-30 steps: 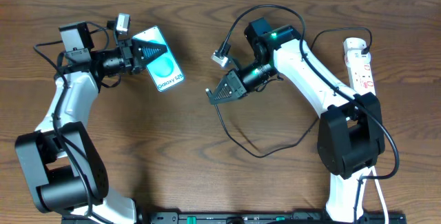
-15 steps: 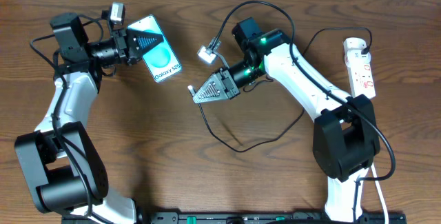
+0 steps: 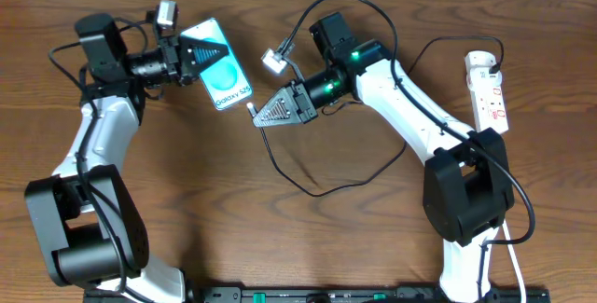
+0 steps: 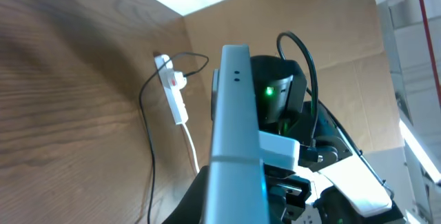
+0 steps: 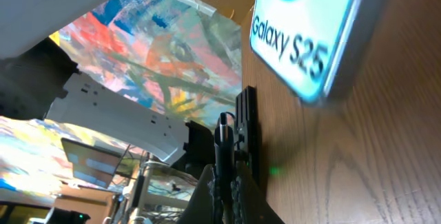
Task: Plug charger to phone and switch on socket
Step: 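Push the connector into the phone's bottom port with the right gripper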
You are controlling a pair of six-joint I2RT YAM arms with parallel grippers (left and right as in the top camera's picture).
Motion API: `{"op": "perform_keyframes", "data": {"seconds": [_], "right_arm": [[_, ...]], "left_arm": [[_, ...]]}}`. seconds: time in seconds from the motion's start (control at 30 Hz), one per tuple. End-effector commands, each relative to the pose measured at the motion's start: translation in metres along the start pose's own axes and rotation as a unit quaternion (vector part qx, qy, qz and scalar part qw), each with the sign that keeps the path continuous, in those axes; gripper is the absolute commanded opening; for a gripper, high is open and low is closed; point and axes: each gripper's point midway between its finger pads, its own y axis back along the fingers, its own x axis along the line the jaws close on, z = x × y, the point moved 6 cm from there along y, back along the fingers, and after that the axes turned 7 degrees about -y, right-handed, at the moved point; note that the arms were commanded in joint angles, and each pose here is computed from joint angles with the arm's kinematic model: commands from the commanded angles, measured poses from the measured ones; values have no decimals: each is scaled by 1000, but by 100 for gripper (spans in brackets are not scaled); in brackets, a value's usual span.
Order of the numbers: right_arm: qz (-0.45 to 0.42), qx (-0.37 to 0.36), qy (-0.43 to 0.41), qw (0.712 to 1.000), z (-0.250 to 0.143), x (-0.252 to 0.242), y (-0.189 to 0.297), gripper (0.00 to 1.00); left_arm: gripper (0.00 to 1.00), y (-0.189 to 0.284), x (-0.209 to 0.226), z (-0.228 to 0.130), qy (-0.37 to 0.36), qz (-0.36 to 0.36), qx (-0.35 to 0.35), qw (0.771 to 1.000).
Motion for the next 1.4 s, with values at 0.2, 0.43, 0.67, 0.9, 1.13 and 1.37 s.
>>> {"op": "perform_keyframes", "data": {"seconds": [0.2,0.43,0.67,0.9,1.13,1.37], "right_arm": [[12,12,-8,1000,0,4,-12,2],[5,12,-8,1000,0,3,-12,1],[5,12,-8,1000,0,3,-12,1],[4,0,-12,1000,8,2,-7,1],[6,-2,-9,1000,11,3,-7,2],[5,-8,-9,1000,13,2,-1,2]], "left_arm": [[7,-10,-16,5,-14,-21,19,1000],[7,-10,-22,12,10,-17,9,1000],[7,-10,-22,12,15,-17,9,1000],[8,-9,-24,13,6,-18,9,1000],[7,-9,-26,14,-7,-22,13,1000],[7,-9,-26,13,-7,-24,15,1000]]}}
